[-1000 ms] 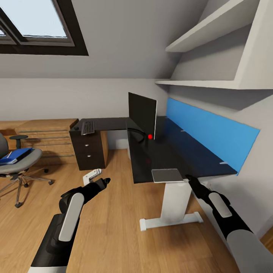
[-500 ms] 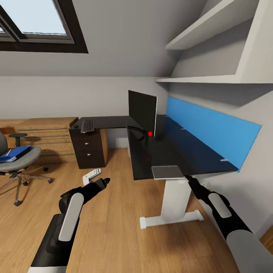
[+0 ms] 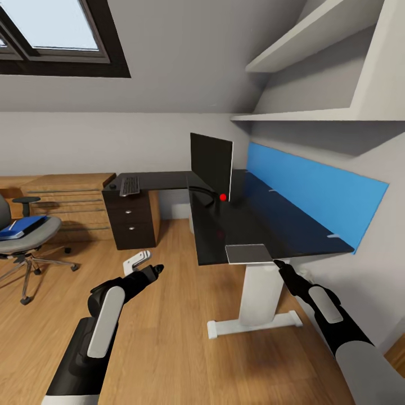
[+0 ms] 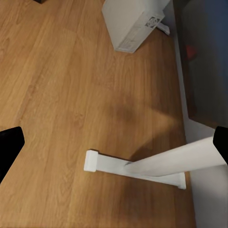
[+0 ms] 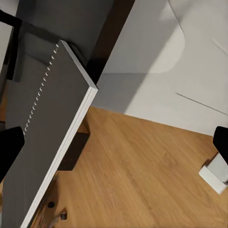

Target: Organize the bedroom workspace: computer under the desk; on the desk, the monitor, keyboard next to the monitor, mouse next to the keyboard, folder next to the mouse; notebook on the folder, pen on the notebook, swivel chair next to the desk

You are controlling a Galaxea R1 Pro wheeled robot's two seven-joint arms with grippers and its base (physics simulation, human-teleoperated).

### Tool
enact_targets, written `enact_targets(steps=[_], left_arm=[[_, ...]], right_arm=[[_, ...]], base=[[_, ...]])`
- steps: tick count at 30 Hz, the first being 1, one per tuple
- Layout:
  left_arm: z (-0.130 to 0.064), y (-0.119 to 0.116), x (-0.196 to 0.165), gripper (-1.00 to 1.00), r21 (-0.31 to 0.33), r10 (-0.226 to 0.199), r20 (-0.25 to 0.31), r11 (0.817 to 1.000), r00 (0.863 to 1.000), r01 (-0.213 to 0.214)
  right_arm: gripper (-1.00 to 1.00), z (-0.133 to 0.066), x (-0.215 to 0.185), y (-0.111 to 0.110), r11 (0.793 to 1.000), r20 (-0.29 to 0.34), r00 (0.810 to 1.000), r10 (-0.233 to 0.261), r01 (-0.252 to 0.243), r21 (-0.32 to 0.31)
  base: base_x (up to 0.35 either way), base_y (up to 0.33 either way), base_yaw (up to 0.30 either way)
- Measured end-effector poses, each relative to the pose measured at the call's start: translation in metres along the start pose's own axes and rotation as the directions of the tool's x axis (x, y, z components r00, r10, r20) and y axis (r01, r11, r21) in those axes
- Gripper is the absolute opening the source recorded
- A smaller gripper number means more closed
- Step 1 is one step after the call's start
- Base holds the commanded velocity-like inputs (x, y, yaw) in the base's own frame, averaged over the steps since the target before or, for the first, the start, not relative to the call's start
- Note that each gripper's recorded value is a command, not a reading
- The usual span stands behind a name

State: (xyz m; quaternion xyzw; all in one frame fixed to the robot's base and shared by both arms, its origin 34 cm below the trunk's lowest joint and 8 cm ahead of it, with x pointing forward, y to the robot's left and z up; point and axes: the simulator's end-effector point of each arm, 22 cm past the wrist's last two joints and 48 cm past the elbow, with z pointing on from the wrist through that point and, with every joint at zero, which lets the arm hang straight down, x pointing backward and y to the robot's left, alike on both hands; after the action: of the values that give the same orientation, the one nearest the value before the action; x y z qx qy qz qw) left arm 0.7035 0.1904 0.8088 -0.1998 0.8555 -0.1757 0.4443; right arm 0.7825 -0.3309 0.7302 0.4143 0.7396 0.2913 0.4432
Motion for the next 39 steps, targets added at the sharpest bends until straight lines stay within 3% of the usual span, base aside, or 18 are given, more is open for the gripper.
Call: enact_targets(steps=[39], left_arm=[[0.0051,0.0043,0.0081,1.00,-0.012,0.006,-0.019,1.000,1.000,-0.006]], right_arm=[[1.00,0.0008,0.0050,0.0024,1.000,-0.008,1.000,-0.005,0.005,-0.004]], base=[[0.084,0.024,0.000]])
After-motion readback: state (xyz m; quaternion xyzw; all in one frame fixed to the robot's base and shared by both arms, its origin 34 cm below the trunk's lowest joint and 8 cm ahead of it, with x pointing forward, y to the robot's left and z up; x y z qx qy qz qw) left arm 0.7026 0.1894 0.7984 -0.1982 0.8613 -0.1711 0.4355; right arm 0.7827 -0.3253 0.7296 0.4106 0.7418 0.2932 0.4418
